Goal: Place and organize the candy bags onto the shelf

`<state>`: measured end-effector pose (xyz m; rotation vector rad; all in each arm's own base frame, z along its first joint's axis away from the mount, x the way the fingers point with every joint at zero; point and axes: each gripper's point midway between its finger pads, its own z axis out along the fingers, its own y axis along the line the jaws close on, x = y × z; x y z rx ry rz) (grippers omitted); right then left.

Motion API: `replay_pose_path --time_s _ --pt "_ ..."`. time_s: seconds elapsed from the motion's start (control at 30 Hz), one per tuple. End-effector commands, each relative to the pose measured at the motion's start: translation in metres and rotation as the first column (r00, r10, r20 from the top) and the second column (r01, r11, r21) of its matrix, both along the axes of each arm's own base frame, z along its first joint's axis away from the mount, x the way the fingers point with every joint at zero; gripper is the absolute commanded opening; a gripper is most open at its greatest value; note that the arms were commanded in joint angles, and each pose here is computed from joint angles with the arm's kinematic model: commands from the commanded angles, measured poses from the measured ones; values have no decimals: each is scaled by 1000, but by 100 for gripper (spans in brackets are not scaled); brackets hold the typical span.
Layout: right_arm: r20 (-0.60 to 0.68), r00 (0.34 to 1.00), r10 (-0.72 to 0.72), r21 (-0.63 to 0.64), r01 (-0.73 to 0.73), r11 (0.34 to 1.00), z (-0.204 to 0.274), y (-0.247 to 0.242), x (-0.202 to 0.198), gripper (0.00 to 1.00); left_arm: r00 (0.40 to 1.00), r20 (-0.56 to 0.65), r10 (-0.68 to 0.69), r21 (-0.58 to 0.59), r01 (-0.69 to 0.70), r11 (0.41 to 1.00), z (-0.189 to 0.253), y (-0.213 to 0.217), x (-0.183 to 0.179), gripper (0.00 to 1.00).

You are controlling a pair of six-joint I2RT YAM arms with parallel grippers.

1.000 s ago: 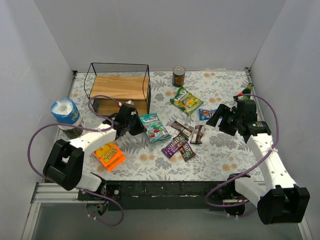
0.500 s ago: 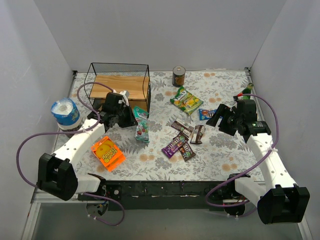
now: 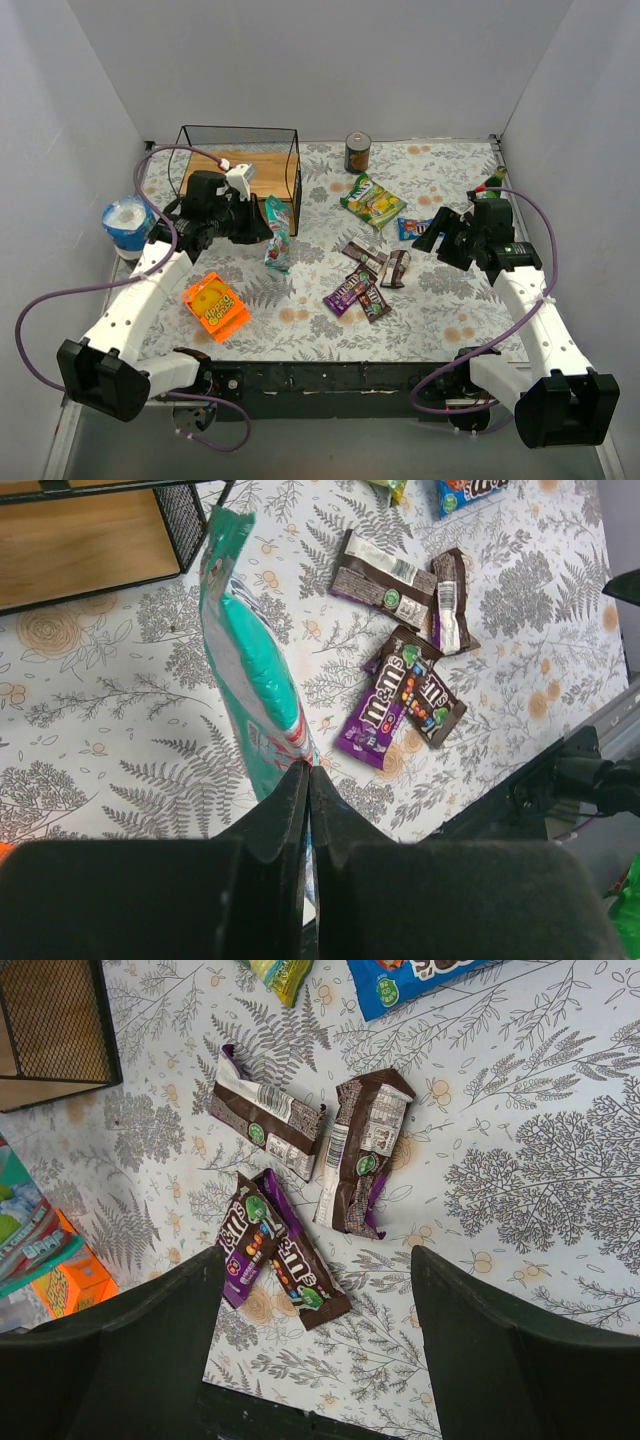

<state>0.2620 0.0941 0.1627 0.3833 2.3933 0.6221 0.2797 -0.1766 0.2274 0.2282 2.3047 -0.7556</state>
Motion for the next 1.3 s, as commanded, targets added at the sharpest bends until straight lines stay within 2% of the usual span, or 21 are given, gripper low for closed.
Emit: replay_pose_path --time_s 0.0,0.2,0.33,0.5,0.8,0.83,1.0,1.27 --pt "59 998 -5 19 3 1000 18 1 8 82 989 141 -34 -23 37 999 55 2 -4 0" --pt "66 998 -4 19 2 1000 21 1 10 81 974 216 73 45 -85 995 75 27 7 0" --pt "70 998 1 15 -2 1000 22 1 12 82 957 283 66 30 -78 997 97 27 17 0" --pt "68 998 11 21 -13 1000 24 3 14 81 945 316 84 30 -99 995 104 32 57 0" --pt "70 997 15 12 -16 1000 24 3 16 81 935 352 40 -43 -27 999 125 31 135 0" --pt "75 997 14 10 -15 1000 25 2 17 81 949 312 36 -42 -24 999 110 31 148 0" --pt "81 997 11 9 -12 1000 27 2 19 81 969 246 33 -42 -23 999 87 36 171 0" --pt "82 997 -3 7 3 1000 26 1 19 82 986 145 87 50 -95 994 35 62 171 0"
